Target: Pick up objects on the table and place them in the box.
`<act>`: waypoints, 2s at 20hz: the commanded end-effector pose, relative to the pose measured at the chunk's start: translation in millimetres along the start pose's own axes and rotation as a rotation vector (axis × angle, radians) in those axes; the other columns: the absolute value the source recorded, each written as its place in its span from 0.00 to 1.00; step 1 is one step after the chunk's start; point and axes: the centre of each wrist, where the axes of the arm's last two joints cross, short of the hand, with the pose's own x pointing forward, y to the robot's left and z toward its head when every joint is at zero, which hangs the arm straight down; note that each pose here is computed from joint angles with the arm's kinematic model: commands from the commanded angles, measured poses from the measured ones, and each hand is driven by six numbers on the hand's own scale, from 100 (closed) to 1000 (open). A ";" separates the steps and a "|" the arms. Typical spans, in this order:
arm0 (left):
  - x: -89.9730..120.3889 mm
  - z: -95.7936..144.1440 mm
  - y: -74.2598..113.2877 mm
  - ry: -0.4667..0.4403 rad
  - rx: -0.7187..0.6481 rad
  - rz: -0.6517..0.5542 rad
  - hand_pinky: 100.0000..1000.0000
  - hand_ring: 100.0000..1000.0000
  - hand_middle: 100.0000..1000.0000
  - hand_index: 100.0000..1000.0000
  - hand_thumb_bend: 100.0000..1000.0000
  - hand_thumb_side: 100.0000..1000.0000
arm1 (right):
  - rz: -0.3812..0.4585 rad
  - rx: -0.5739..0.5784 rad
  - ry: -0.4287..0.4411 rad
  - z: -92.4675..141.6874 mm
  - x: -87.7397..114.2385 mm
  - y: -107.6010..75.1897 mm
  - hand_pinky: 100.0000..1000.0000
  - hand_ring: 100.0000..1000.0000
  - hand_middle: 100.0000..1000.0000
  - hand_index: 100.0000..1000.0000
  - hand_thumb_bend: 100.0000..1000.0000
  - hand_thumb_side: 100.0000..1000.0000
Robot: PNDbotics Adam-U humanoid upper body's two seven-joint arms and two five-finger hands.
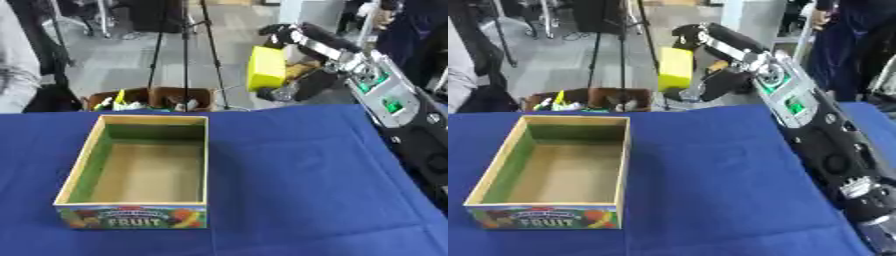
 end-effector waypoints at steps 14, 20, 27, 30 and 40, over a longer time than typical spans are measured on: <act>15.0 -8.1 0.5 -0.059 -0.018 0.006 0.27 0.36 0.41 0.59 0.07 0.65 | 0.010 0.083 -0.110 -49.0 27.1 14.8 0.69 0.98 0.23 0.45 0.36 0.29; 17.6 -9.7 -0.7 -0.065 -0.019 0.012 0.27 0.36 0.41 0.58 0.07 0.65 | 0.023 0.101 -0.129 -59.7 31.4 24.2 0.69 0.98 0.23 0.44 0.34 0.29; 19.9 -10.4 -2.1 -0.063 -0.018 0.016 0.28 0.36 0.41 0.58 0.07 0.64 | 0.055 0.147 -0.179 -76.4 42.8 44.0 0.68 0.98 0.23 0.44 0.25 0.33; 20.0 -10.1 -2.7 -0.060 -0.020 0.018 0.28 0.36 0.41 0.58 0.07 0.64 | 0.072 0.166 -0.197 -85.0 48.7 54.5 0.67 0.98 0.23 0.44 0.23 0.34; 19.2 -9.0 -3.3 -0.053 -0.024 0.024 0.28 0.36 0.41 0.58 0.06 0.64 | 0.176 0.219 -0.124 -101.0 48.9 98.6 0.63 0.94 0.23 0.42 0.05 0.43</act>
